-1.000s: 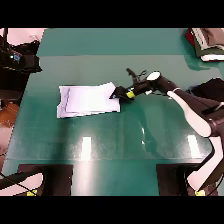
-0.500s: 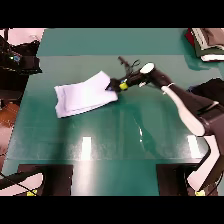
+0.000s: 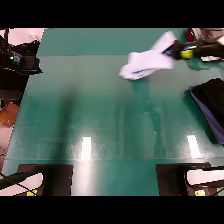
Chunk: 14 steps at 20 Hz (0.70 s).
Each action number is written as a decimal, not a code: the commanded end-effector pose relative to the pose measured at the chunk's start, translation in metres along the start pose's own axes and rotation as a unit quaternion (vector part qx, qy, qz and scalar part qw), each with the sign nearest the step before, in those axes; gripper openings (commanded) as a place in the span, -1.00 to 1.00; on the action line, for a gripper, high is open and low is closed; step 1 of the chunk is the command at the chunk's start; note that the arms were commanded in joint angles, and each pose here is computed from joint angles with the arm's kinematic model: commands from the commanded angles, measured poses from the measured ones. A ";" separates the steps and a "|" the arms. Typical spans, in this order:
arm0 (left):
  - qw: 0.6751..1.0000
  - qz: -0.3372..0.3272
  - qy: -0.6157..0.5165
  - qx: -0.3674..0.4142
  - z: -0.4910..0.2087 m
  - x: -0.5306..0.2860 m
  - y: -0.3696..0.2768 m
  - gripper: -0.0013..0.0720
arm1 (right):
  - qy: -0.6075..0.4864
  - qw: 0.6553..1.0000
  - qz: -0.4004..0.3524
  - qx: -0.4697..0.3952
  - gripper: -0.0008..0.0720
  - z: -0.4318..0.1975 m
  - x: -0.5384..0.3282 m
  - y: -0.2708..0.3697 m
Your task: Fold the shirts.
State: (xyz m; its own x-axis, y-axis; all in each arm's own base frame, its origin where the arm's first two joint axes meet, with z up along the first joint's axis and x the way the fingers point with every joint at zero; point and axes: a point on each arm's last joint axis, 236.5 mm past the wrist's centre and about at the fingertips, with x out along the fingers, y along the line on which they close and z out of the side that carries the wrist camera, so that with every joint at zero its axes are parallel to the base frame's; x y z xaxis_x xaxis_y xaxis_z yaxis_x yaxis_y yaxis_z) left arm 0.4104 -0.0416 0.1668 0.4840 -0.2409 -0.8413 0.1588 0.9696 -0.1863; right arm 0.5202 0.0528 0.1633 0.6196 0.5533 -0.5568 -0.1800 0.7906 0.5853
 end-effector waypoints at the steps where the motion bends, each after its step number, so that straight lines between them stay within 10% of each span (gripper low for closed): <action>1: 1.000 -0.001 0.000 -0.004 0.000 0.000 0.000 -0.88 | -0.081 0.992 -0.081 0.043 -0.94 0.034 -0.100 -0.070; 14: 1.000 -0.025 -0.005 -0.007 0.002 0.000 -0.013 -0.88 | -0.182 0.967 -0.144 0.103 -0.94 0.038 -0.243 -0.140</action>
State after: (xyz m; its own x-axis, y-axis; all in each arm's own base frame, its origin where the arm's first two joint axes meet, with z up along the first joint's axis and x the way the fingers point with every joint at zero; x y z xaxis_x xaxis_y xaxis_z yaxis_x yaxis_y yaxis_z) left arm 0.4100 -0.0526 0.1697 0.4821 -0.2839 -0.8289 0.1692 0.9584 -0.2298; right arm 0.4392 -0.1922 0.2207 0.8330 0.1909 -0.5194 0.1755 0.7990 0.5751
